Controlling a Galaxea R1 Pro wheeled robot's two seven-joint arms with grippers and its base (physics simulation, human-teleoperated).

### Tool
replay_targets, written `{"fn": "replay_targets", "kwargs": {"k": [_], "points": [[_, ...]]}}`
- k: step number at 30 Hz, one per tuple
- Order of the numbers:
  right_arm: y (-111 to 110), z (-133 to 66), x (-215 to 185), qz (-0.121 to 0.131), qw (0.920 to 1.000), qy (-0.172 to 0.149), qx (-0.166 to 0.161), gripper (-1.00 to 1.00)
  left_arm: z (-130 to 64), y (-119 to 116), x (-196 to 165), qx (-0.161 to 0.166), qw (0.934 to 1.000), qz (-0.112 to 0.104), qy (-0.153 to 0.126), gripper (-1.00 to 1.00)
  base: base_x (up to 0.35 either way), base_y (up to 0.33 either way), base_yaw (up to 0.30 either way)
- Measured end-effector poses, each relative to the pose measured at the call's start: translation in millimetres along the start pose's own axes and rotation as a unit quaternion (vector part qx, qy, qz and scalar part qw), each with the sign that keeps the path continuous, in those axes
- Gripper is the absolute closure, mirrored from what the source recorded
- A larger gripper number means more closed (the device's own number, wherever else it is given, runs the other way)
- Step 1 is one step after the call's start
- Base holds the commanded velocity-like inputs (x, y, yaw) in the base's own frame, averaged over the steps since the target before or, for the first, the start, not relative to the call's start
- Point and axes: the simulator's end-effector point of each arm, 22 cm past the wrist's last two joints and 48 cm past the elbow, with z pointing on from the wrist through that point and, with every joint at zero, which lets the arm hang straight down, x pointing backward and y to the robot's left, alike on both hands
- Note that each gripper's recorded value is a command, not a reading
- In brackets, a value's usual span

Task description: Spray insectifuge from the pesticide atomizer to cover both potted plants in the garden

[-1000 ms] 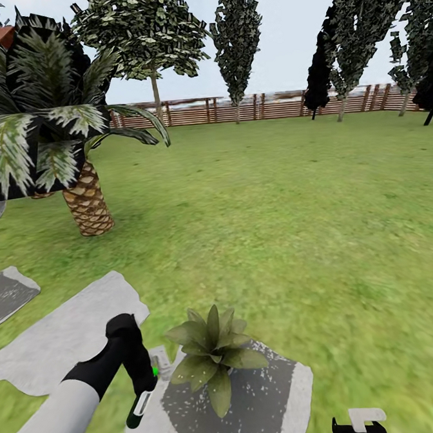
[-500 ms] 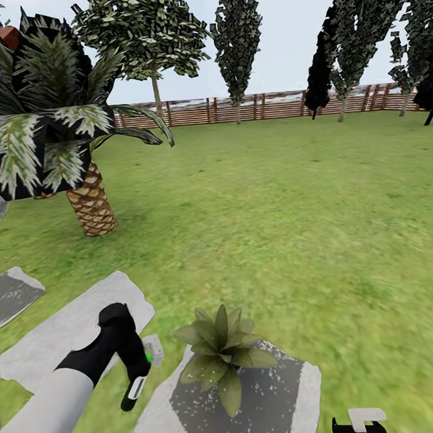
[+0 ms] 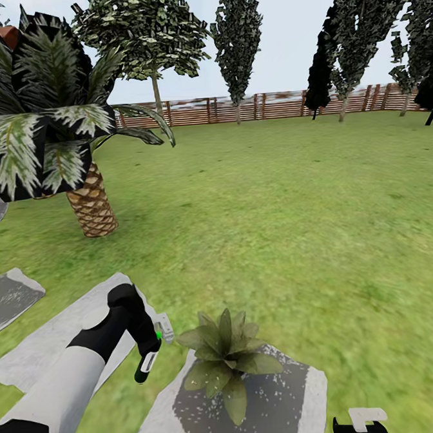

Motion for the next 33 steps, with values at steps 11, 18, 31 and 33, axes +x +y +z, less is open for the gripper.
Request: {"fn": "replay_targets", "kwargs": {"k": [11, 18, 31, 33], "points": [[-0.1, 0.2, 0.4, 0.000, 1.0000, 0.001, 0.000, -1.00, 3.3, 2.7, 6.7, -0.006, 0.9999, 0.003, 0.011, 1.00, 0.051, 0.001, 0.000], [-0.1, 0.2, 0.5, 0.000, 1.0000, 0.001, 0.000, -1.00, -0.4, 22.5, 38.6, -0.033, 0.9984, -0.010, 0.045, 1.00, 0.004, 0.000, 0.000], [-0.1, 0.1, 0.5, 0.000, 1.0000, 0.001, 0.000, -1.00, 11.1, 13.7, 48.7, -0.023, 0.9982, -0.014, 0.053, 1.00, 0.116, -0.060, 0.000], [-0.1, 0.2, 0.5, 0.000, 1.0000, 0.001, 0.000, -1.00, 11.3, 13.9, 49.3, -0.024, 0.9982, -0.014, 0.054, 1.00, 0.006, -0.005, 0.000]]}}
